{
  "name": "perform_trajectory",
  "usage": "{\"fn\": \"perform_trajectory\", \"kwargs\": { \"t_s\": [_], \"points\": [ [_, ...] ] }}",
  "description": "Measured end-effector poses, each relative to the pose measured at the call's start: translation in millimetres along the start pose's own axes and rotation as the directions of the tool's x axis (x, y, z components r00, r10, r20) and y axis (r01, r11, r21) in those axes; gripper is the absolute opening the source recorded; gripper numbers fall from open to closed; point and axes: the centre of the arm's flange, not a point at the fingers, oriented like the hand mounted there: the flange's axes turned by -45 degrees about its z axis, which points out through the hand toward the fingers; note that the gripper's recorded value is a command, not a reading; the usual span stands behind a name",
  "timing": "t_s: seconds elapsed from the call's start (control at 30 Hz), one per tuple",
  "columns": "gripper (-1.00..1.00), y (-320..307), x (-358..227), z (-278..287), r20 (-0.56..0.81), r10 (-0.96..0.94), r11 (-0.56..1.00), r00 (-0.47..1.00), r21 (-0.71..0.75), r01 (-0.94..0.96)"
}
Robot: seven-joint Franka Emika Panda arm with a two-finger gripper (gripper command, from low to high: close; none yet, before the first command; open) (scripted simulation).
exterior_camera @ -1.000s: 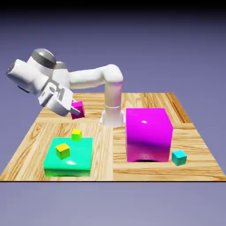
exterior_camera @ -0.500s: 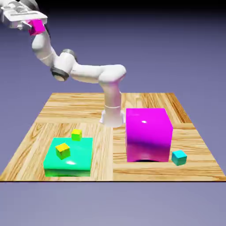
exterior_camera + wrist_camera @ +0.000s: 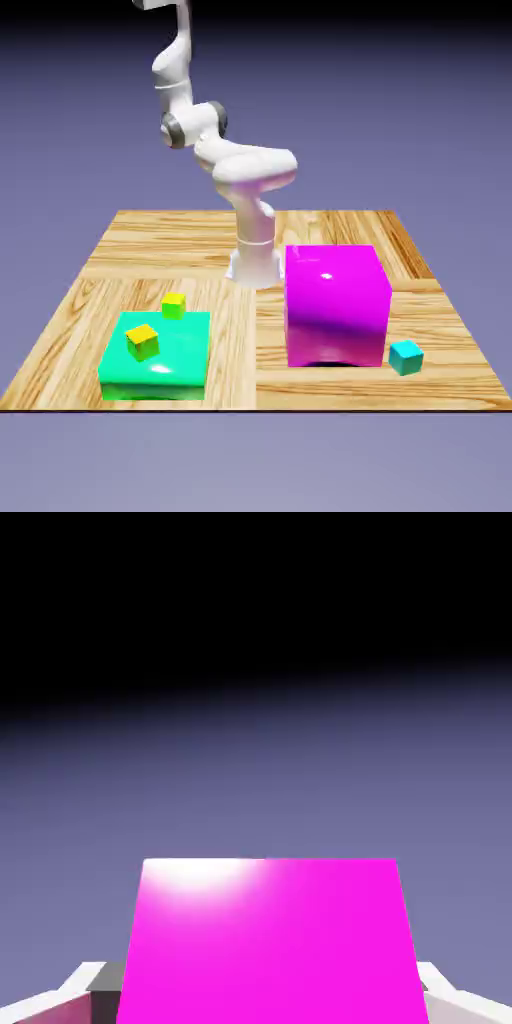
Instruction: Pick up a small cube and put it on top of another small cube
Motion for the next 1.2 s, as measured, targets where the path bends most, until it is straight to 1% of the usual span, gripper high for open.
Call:
{"fn": "perform_trajectory", "kwargs": {
  "t_s": [0.13, 0.3, 0.47, 0.57, 0.67, 0.8, 0.93, 1.07, 1.2],
  "points": [
    [-1.00, -119.9, -11.5, -4.6, -0.020, 0.040, 0.994, 0.999, -0.097, -0.042],
    [-1.00, -264.3, -33.2, 31.4, -0.031, 0.089, 0.971, 0.996, -0.219, -0.093],
    [-1.00, -390.0, -61.8, 109.8, -0.032, 0.145, 0.926, 0.989, -0.347, -0.147],
    [-1.00, -451.7, -82.0, 173.7, -0.030, 0.185, 0.886, 0.982, -0.427, -0.180],
    [-1.00, -500.8, -104.3, 247.5, -0.030, 0.231, 0.834, 0.972, -0.508, -0.214],
    [-1.00, -544.7, -137.2, 356.6, -0.038, 0.300, 0.742, 0.953, -0.618, -0.259],
    [-1.00, -562.9, -173.9, 471.5, -0.061, 0.375, 0.621, 0.925, -0.724, -0.300],
    [-1.00, -556.1, -214.4, 585.5, -0.105, 0.450, 0.468, 0.887, -0.818, -0.334],
    [-1.00, -526.6, -258.7, 692.6, -0.172, 0.515, 0.284, 0.840, -0.890, -0.356]
  ]
}}
